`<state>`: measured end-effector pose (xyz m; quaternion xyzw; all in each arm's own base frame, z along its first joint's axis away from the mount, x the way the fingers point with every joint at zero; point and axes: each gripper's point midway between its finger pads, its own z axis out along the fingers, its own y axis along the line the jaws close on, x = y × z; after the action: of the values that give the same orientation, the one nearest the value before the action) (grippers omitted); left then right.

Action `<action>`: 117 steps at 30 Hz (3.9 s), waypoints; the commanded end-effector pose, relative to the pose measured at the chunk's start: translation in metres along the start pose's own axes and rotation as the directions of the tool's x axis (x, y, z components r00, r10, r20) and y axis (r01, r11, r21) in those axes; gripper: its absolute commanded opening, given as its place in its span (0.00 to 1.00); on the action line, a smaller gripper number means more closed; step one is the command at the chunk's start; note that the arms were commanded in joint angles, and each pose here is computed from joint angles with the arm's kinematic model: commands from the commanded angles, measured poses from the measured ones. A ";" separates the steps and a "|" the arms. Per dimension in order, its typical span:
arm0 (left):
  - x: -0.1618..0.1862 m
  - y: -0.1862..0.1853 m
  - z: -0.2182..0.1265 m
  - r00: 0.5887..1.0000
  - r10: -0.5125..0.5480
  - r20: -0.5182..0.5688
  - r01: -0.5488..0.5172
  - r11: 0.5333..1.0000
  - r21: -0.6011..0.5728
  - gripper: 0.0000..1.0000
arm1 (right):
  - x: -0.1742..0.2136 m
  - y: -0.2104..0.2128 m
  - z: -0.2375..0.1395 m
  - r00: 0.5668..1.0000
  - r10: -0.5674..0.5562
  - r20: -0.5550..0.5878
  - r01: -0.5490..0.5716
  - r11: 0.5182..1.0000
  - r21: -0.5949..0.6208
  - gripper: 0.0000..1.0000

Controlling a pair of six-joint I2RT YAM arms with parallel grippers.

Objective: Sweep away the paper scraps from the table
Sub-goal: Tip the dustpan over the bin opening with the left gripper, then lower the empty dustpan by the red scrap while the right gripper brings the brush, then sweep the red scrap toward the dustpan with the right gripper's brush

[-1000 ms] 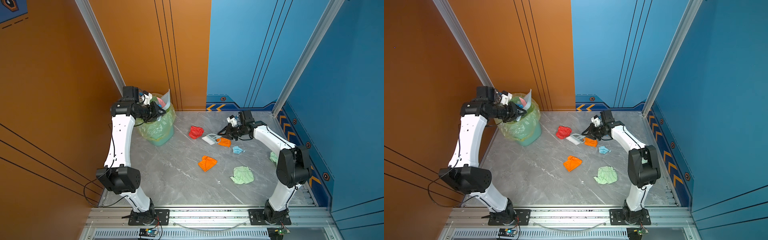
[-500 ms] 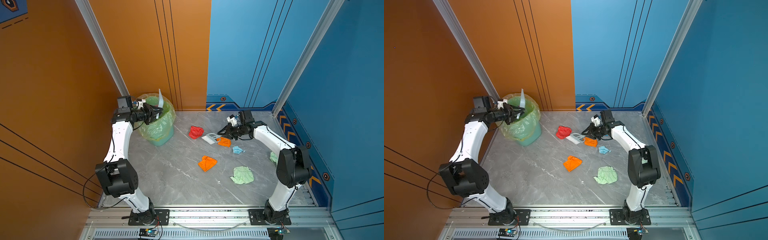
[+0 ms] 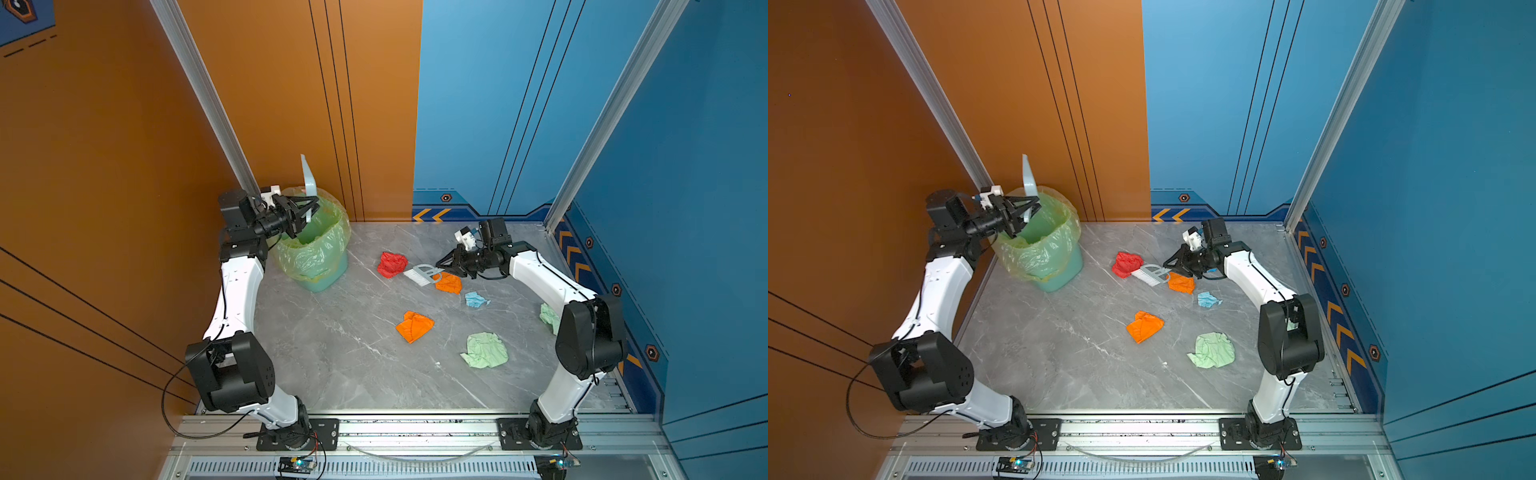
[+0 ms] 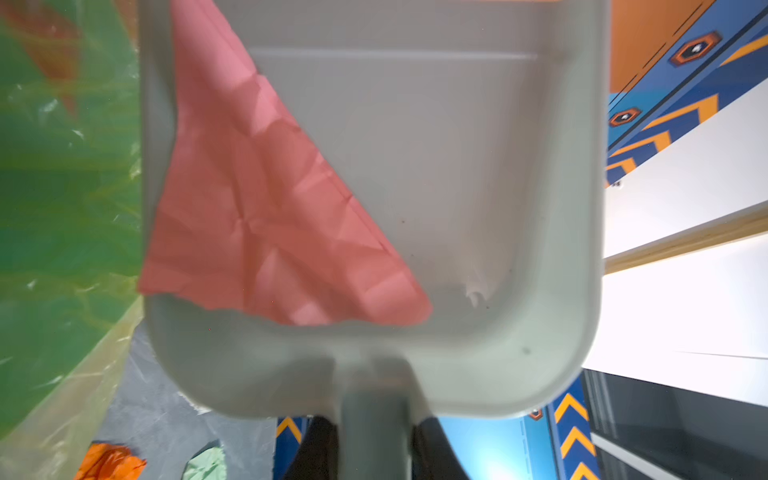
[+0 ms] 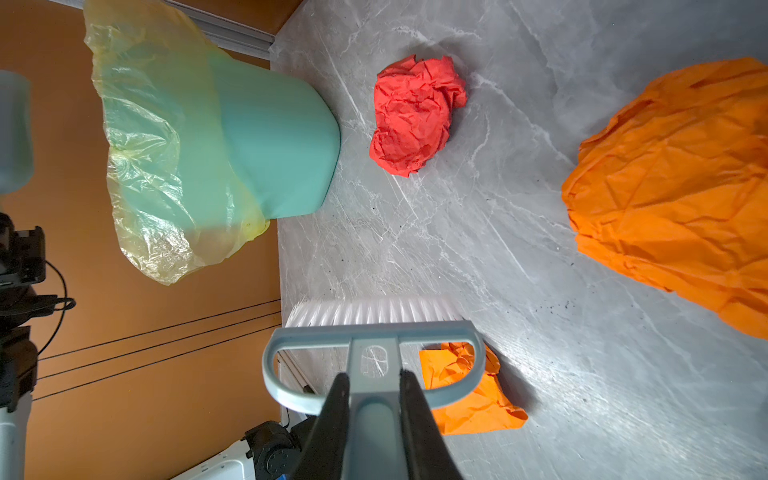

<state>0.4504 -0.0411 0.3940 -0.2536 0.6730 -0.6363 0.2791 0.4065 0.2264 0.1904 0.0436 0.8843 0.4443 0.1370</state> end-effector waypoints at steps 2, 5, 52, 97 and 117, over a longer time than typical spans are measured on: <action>0.010 -0.036 -0.004 1.000 0.008 -0.021 -0.005 0.992 0.125 0.00 | 0.003 0.005 -0.010 1.000 -0.027 0.011 0.027 0.999 0.020 0.00; 0.006 -0.041 -0.005 1.000 -0.028 -0.011 0.030 0.984 0.175 0.00 | 0.004 0.005 -0.011 0.999 -0.036 0.011 0.035 0.999 0.029 0.00; 0.119 0.036 -0.016 0.721 0.672 -0.168 -0.648 0.569 -0.506 0.00 | -0.041 0.012 -0.042 0.941 -0.254 0.224 0.170 0.926 0.337 0.00; 0.237 0.270 -0.054 0.519 0.418 -0.745 -0.803 -0.061 -0.593 0.00 | -0.098 0.020 0.045 0.858 -0.363 0.362 0.263 0.918 0.297 0.00; 0.254 0.334 -0.036 0.525 0.269 -0.807 -0.828 -0.059 -0.558 0.00 | -0.083 0.031 0.086 0.819 -0.509 0.264 0.418 0.845 0.334 0.00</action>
<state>0.2530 -0.1675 0.0599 0.1079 0.9800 0.0573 0.1568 0.5079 0.2866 0.1772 -0.0493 0.8887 0.2727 0.3653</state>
